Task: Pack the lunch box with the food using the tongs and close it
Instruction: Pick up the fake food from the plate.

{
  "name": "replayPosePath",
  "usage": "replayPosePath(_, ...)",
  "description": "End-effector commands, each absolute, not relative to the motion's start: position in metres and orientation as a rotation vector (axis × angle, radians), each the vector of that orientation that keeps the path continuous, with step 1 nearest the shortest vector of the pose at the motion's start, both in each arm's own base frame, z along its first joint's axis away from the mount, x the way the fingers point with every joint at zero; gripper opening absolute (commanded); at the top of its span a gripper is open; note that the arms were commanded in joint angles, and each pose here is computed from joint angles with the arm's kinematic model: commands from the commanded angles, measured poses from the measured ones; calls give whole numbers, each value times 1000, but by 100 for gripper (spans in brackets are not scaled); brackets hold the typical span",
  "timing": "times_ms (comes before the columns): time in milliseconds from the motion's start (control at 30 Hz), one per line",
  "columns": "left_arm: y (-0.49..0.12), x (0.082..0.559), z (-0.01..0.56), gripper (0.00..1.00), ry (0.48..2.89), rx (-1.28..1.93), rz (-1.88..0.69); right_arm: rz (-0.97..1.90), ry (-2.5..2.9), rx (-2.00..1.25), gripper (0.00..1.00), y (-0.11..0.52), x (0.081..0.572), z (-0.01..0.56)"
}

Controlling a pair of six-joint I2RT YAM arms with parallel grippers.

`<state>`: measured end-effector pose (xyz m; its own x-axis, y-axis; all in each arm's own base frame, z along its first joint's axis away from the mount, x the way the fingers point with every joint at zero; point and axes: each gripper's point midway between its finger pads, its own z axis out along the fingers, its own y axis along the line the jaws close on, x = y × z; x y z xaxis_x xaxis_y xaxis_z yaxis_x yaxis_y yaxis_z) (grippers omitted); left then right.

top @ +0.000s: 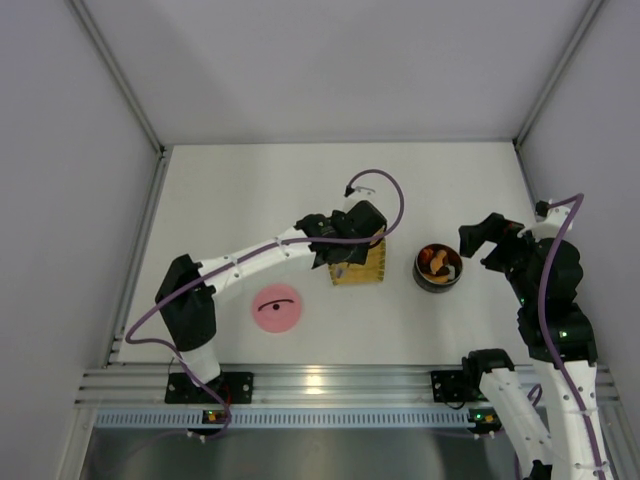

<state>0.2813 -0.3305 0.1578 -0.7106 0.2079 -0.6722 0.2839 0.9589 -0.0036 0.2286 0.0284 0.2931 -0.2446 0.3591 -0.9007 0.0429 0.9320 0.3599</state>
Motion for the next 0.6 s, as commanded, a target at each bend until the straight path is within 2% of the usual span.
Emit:
replayPosePath(0, -349, 288, 171, 51, 2330, 335, -251, 292, 1776, 297, 100, 25, 225, 306)
replayPosePath(567, -349, 292, 152, 51, 2378, 332, -243, 287, 1777, 294, 100, 25, 225, 305)
